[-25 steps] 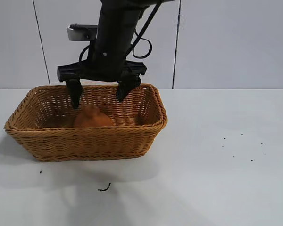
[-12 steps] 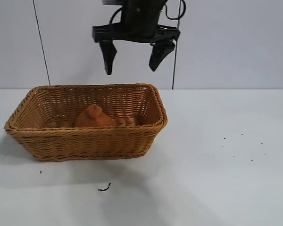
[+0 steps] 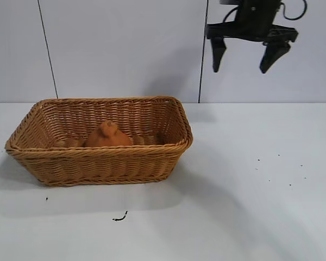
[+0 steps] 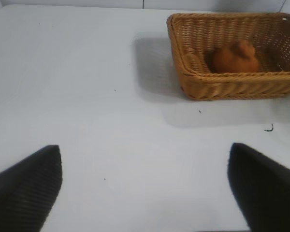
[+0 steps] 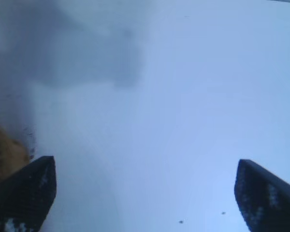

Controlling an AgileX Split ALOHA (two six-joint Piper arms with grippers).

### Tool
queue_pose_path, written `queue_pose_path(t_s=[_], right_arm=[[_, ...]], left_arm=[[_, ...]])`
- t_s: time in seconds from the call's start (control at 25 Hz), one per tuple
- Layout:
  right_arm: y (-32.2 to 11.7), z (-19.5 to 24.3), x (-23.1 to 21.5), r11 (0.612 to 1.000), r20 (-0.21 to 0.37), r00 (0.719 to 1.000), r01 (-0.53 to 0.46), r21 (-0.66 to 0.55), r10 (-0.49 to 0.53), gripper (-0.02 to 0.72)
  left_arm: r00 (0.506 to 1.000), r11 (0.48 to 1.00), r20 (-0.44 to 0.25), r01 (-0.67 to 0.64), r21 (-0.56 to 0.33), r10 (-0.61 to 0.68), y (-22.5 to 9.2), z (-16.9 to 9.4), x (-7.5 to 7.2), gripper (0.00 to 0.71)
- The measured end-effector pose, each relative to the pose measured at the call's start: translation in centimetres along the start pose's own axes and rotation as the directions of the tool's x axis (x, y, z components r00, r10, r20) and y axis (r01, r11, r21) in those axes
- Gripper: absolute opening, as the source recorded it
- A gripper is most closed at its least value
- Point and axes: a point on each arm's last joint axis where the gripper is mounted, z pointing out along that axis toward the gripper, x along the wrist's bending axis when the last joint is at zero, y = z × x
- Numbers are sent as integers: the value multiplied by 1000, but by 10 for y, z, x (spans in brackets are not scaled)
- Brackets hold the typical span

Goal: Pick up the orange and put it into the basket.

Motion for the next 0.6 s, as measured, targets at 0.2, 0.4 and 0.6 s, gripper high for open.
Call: queue_pose_path(t_s=[0.2, 0.4, 0.6], right_arm=[[-25, -5, -1, 995, 5, 999, 44, 86, -44, 694], [-62, -43, -4, 989, 5, 998, 64, 131, -65, 694], [-116, -99, -8, 988, -5, 996, 88, 130, -88, 694]], left_arm=[[1000, 1000, 0, 0, 0, 0, 0, 0, 0, 666], [1000, 1000, 0, 0, 0, 0, 0, 0, 0, 666], [1000, 1000, 0, 0, 0, 0, 0, 0, 0, 666]])
